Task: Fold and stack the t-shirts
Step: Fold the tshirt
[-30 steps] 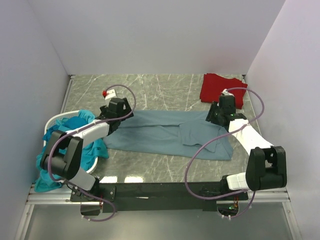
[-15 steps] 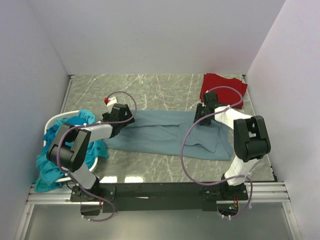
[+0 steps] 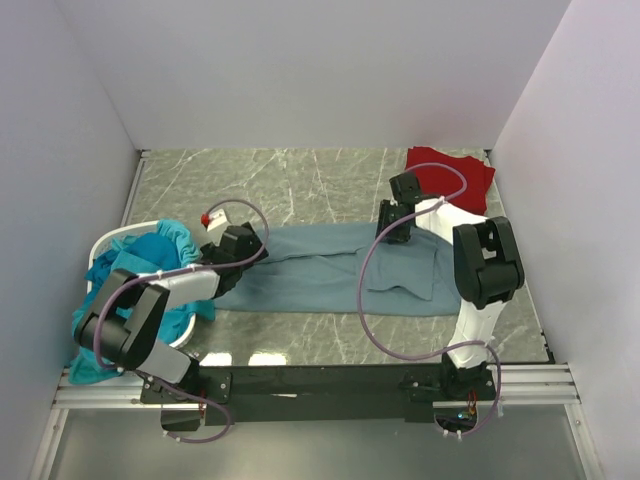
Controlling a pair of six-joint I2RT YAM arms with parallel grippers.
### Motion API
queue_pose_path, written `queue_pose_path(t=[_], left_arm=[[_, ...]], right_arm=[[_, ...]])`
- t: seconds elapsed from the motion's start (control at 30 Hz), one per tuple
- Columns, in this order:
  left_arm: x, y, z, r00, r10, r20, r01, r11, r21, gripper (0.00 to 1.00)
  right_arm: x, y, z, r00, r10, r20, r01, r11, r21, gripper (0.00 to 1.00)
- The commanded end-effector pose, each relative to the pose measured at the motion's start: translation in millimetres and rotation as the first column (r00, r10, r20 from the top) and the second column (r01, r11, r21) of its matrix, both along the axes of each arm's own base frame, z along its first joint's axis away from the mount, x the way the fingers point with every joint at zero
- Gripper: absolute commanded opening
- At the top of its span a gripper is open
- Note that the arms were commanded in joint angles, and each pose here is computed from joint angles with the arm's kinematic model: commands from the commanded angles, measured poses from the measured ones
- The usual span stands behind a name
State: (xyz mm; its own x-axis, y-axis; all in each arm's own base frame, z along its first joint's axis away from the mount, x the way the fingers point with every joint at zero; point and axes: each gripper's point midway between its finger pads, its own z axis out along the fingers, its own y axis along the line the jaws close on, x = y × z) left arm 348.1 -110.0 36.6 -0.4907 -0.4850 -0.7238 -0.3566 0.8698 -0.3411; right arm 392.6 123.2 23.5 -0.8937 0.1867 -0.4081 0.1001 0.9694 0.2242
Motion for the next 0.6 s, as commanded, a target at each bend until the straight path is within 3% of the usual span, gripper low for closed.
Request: queue_pose_path(t=[0.0, 0.57], left_arm=[[-30.0, 2.0, -10.4, 0.998, 0.016, -0.061, -0.017, 1.0, -0.011, 0.97], [-91.2, -33.4, -5.2, 0.996, -0.068, -0.065, 0.061, 0.993, -0.101, 0.97]], right_arm=[[3.3, 19.2, 3.9, 0.998, 0.058, -0.013, -0.058, 0.998, 0.021, 0.5], [10.6, 89.3, 9.6, 0.972, 0.234, -0.034, -0.23, 0.968, 0.097, 0.5]])
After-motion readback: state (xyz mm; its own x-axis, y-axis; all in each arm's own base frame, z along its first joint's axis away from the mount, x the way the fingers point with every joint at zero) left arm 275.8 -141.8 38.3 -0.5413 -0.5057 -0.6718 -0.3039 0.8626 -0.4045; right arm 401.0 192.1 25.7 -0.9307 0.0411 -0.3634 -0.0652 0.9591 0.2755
